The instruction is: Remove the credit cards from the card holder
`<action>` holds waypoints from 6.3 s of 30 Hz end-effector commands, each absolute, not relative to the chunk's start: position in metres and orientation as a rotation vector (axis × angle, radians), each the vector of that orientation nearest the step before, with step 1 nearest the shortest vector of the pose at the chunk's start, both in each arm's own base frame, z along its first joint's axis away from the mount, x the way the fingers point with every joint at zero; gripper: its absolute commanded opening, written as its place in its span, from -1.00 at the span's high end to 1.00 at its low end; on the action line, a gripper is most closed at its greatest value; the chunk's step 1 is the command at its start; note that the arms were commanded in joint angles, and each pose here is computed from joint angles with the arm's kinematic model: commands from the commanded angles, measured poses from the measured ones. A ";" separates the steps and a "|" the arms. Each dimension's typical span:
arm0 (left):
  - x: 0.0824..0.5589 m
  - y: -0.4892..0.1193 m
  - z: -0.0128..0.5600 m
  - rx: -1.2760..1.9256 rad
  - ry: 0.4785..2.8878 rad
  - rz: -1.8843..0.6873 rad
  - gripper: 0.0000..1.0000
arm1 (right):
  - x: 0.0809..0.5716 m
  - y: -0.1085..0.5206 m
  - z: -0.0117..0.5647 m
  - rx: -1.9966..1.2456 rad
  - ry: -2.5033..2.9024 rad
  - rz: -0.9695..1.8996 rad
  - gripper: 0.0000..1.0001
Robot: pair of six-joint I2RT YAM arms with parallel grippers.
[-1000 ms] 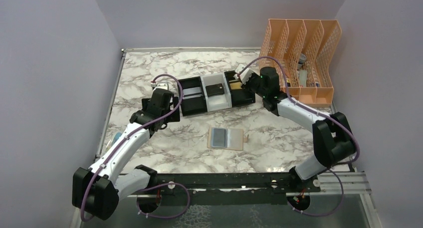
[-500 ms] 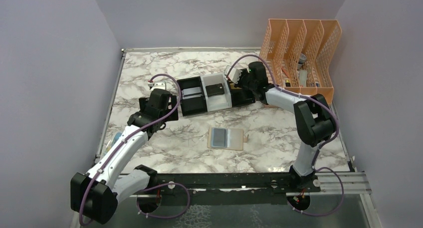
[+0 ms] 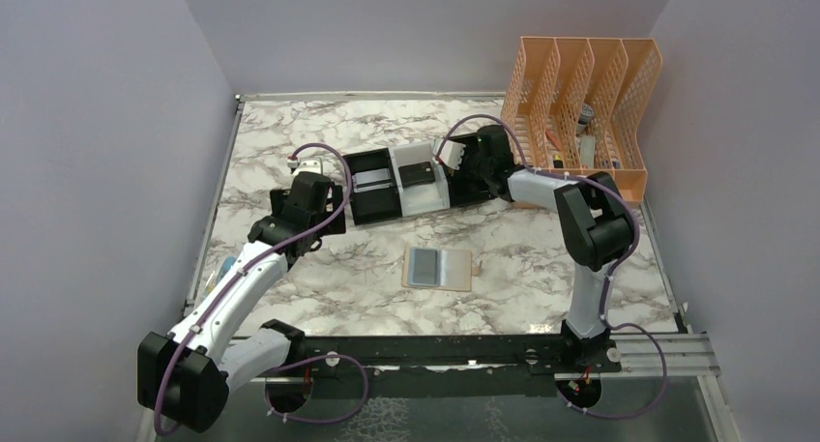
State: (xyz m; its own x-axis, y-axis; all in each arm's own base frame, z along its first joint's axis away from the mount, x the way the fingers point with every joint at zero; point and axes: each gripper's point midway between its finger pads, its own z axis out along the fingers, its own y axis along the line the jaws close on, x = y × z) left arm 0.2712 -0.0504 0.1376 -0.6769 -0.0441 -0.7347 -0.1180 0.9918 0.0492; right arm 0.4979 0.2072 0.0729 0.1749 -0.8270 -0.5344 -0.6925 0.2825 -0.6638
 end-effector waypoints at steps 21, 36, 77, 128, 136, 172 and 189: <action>0.273 -0.044 0.134 -0.109 2.320 0.163 -0.99 | 0.508 0.218 0.068 -1.661 1.395 -0.149 0.58; 0.273 -0.047 0.132 -0.097 2.332 0.151 -0.99 | 0.503 0.212 0.073 -1.688 1.434 -0.110 0.28; 0.272 -0.051 0.132 -0.077 2.339 0.116 -0.99 | 0.289 0.263 0.097 -0.297 2.384 0.802 0.15; 0.259 -0.064 0.169 -0.090 2.204 -0.075 -0.98 | 0.199 0.335 0.005 -0.309 2.552 0.607 -0.38; 0.259 -0.061 0.167 -0.089 2.213 -0.052 -0.99 | 0.199 0.331 0.008 -0.318 2.544 0.660 -0.33; 0.260 -0.057 0.158 -0.093 2.246 -0.008 -0.99 | 0.209 0.340 0.032 -0.453 2.496 0.811 0.04; 0.260 -0.056 0.160 -0.097 2.237 -0.006 -0.99 | 0.224 0.336 0.054 -0.632 2.437 0.648 -0.38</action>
State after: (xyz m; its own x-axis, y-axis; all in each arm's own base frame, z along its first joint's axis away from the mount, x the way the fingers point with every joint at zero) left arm 0.2614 -0.0612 0.1594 -0.6218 -0.0668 -0.7803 -0.0488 0.9977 -0.0465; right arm 0.2235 0.3343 0.0555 -0.7626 -0.2532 -0.5953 -0.5268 0.7771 0.3443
